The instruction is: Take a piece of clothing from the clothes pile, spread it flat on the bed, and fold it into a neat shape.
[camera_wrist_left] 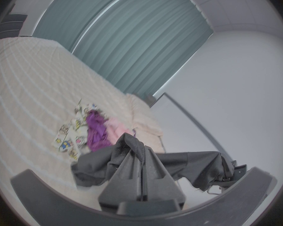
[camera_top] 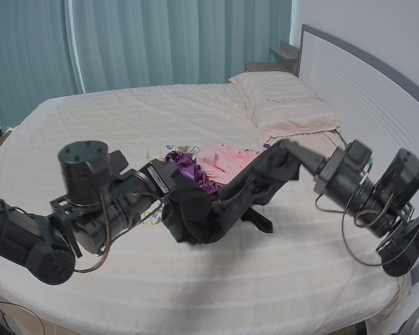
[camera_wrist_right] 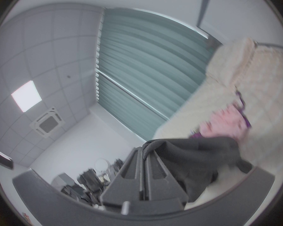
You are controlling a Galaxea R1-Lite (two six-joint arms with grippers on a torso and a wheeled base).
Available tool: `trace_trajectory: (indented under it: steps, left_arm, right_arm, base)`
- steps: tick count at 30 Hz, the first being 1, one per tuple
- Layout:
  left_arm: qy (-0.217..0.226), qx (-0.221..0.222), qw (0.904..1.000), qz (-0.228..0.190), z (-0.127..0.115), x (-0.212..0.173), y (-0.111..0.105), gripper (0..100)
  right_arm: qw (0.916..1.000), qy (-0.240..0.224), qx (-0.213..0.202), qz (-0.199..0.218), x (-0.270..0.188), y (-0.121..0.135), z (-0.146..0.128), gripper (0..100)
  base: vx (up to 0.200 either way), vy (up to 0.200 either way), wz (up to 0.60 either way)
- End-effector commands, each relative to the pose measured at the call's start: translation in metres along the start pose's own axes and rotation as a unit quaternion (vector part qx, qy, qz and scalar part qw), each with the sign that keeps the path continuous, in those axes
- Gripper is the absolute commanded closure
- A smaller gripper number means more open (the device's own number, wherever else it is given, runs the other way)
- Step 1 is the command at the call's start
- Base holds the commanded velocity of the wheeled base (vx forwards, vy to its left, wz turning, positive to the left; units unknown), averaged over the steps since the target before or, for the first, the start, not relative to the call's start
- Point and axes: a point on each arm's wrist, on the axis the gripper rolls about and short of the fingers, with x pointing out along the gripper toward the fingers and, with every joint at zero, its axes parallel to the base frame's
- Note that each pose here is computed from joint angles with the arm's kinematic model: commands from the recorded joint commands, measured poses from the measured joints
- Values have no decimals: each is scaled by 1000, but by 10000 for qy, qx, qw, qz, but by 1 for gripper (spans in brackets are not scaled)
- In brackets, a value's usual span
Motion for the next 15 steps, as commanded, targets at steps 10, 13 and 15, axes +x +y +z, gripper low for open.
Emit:
trace_trajectory:
  steps: [10, 13, 15]
  left_arm:
    - [-431, -94, 9990, 51, 27, -40, 11, 100]
    - [-272, -259, 9991, 193, 18, -38, 19, 100]
    - [-249, -468, 9984, 214, 17, -39, 20, 100]
  right_arm:
    - [9996, -265, -102, 73, -15, 4, 23, 100]
    - [9998, -179, 12, -102, -11, -7, 16, 100]
    - [9997, -100, 169, -147, -11, -9, 12, 100]
  base:
    - [0, 0, 0]
    - [0, 0, 0]
    - [0, 0, 0]
